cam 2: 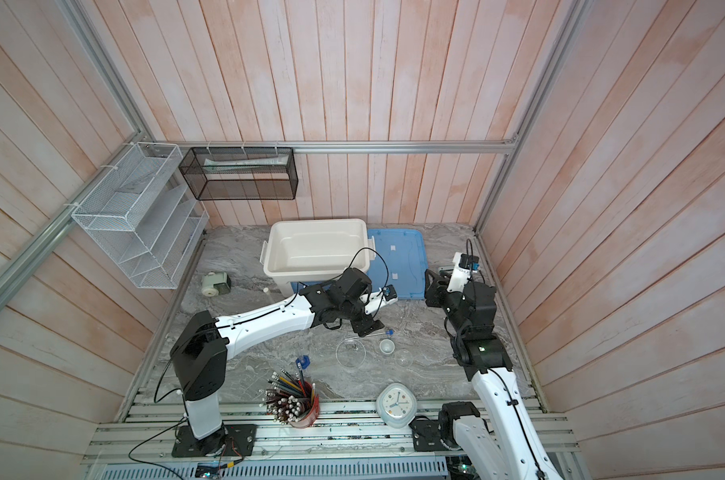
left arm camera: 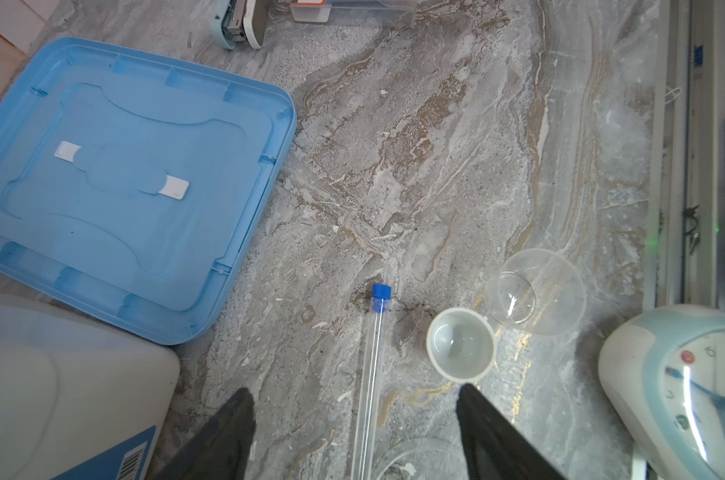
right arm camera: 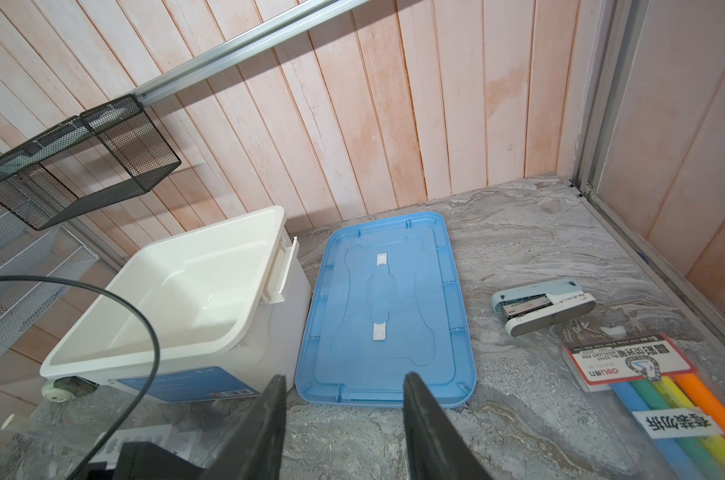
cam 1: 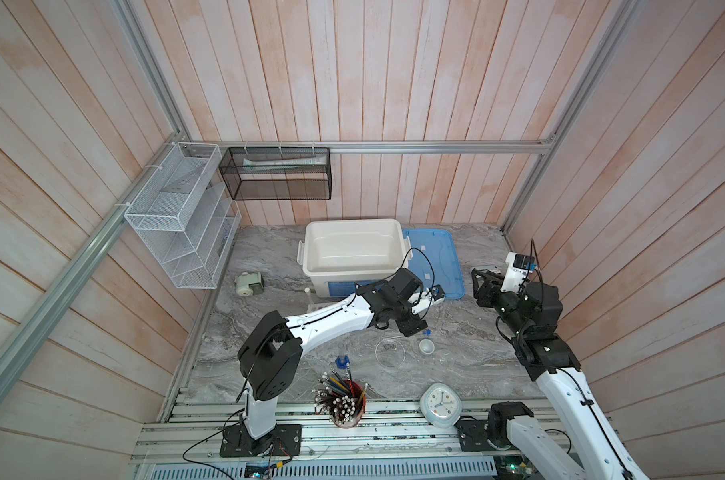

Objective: Organize the chemistry lab equipment
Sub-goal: 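Reach the left gripper over the blue-capped test tube while the right arm moves aside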

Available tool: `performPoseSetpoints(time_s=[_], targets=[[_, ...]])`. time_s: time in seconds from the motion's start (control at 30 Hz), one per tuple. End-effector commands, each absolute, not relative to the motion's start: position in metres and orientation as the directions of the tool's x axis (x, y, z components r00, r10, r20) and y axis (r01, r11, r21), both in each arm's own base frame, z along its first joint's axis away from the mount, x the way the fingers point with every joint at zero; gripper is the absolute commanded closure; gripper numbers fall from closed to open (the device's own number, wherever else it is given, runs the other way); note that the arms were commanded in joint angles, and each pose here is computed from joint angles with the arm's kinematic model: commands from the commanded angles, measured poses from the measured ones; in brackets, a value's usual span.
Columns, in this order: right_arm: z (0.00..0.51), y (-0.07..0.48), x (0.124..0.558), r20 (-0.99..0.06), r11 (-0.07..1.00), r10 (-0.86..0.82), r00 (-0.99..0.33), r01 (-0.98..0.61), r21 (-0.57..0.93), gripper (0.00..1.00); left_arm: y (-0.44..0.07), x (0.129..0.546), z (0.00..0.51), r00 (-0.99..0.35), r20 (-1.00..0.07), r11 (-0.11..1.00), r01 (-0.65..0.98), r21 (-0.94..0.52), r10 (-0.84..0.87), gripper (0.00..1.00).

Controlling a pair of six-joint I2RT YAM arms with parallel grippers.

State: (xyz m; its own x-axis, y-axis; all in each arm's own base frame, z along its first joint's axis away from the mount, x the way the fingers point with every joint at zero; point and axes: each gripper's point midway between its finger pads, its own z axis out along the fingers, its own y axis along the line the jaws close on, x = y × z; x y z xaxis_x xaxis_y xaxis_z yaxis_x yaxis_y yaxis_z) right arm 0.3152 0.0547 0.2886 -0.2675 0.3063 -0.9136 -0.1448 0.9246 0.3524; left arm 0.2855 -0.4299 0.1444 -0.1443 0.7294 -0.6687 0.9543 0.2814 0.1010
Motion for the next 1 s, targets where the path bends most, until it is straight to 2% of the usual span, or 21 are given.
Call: performPoseSetpoints(time_s=[0.0,0.33,0.6,0.97], targets=[[0.28,0.055,0.311,-0.901,0.916,0.327,-0.286,-0.14,0.377,0.53,-0.437,0.288,0.14,-0.166,-0.692,0.293,0.954,0.069,0.703,0.23],[0.275,0.052,0.307,-0.898,0.915,0.336,-0.286,-0.128,0.383,0.53,-0.428,0.288,0.1,-0.137,-0.616,0.254,0.962,0.105,0.776,0.29],[0.265,0.052,0.306,-0.89,0.91,0.347,-0.295,-0.123,0.395,0.53,-0.406,0.289,0.065,-0.12,-0.501,0.22,0.965,0.146,0.857,0.35],[0.261,0.049,0.31,-0.887,0.909,0.354,-0.297,-0.112,0.401,0.53,-0.397,0.29,0.046,-0.14,-0.456,0.216,0.969,0.119,0.879,0.4]])
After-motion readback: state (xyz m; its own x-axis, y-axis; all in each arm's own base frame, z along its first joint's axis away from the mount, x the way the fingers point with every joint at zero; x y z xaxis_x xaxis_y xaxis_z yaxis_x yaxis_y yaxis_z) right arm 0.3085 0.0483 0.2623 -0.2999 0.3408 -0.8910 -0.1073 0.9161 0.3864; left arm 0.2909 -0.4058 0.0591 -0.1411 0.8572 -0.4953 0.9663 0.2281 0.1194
